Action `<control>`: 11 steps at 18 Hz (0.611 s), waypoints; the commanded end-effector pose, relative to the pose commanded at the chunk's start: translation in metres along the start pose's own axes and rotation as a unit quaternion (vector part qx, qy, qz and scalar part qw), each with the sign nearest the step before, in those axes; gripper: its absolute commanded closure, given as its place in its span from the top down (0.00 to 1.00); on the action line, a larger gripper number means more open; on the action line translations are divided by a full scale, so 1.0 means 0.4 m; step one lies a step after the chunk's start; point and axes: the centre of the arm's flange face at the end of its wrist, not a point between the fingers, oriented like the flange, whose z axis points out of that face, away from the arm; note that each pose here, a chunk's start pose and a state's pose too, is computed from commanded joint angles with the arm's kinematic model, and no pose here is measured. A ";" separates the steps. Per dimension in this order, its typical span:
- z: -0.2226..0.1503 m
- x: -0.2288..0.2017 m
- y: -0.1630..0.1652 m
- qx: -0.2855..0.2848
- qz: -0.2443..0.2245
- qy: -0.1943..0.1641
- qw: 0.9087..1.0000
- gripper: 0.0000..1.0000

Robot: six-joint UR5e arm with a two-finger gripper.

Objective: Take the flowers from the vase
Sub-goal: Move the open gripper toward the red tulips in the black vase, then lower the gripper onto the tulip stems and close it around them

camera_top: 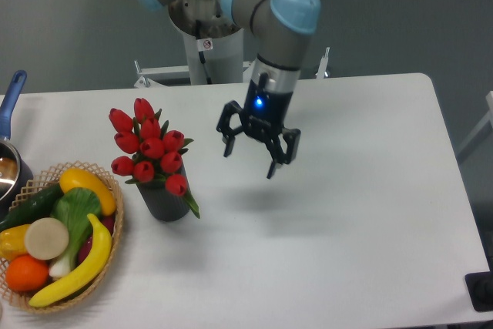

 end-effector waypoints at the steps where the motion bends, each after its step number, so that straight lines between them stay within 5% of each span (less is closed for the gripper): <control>1: -0.012 0.015 -0.010 0.003 0.000 -0.002 1.000 1.00; 6: 0.014 0.077 -0.035 0.004 0.002 0.018 1.000 1.00; 11: 0.109 0.131 -0.083 0.098 -0.002 0.122 0.988 1.00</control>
